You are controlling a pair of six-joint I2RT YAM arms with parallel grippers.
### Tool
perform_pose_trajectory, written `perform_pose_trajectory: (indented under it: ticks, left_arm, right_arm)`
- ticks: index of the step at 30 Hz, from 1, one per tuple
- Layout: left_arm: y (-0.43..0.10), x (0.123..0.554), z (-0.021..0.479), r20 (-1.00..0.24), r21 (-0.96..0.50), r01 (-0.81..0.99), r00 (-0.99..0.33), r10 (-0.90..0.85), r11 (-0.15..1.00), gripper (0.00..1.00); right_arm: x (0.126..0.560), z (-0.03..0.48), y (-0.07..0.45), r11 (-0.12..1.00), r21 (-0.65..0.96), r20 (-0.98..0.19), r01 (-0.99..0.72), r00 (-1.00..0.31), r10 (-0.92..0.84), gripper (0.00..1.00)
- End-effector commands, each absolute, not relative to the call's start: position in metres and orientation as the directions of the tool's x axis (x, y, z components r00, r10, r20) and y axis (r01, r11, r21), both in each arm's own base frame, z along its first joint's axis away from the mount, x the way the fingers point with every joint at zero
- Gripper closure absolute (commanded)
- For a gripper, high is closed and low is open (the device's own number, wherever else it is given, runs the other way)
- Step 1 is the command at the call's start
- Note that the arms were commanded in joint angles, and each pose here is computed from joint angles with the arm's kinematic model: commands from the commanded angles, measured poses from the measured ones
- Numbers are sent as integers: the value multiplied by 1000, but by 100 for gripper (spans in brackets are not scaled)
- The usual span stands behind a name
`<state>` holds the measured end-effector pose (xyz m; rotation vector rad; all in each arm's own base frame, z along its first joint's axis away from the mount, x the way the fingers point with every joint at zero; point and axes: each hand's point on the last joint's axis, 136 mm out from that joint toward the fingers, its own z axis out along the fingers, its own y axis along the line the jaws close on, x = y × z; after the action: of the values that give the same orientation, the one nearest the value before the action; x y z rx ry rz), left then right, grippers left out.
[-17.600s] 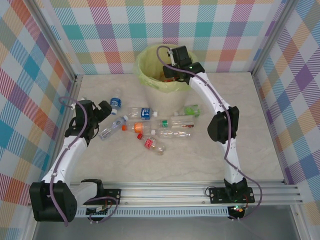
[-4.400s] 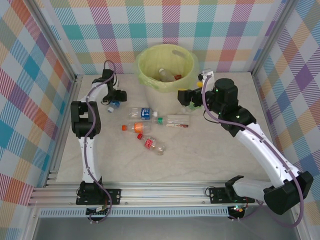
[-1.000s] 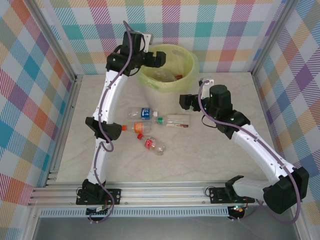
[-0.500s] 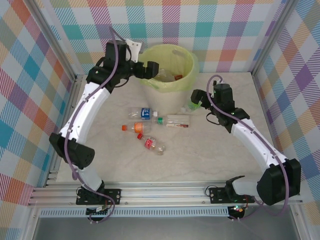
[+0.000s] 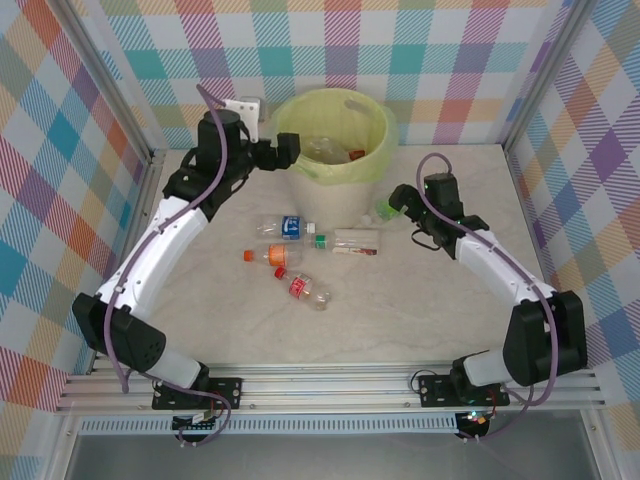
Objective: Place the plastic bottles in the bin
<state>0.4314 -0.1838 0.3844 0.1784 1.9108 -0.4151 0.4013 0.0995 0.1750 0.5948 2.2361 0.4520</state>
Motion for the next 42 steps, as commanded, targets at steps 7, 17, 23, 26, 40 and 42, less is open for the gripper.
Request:
perform_pose_trajectory:
  ticks: [7, 17, 23, 26, 40, 42]
  left_arm:
    - [-143, 391, 373, -920, -295, 170, -317, -231, 940, 0]
    - [-113, 371, 319, -879, -313, 34, -388, -276, 949, 0]
    - [-100, 364, 303, -863, -327, -12, -403, -304, 945, 0]
    - [-94, 361, 299, -858, -334, -29, -404, -317, 942, 0]
    - [-82, 359, 277, -828, -344, -71, -447, -338, 936, 0]
    - [-82, 360, 273, -822, -348, -76, -454, -343, 934, 0]
  right_arm:
    - [435, 148, 93, 717, 545, -457, 435, -563, 688, 0]
    - [486, 123, 101, 669, 549, -384, 502, -559, 735, 0]
    - [518, 109, 109, 638, 577, -332, 510, -567, 754, 0]
    - [531, 99, 112, 645, 553, -310, 528, -588, 747, 0]
    - [519, 43, 109, 731, 390, -267, 560, -691, 672, 7]
    - [520, 39, 115, 752, 401, -261, 523, -722, 641, 9]
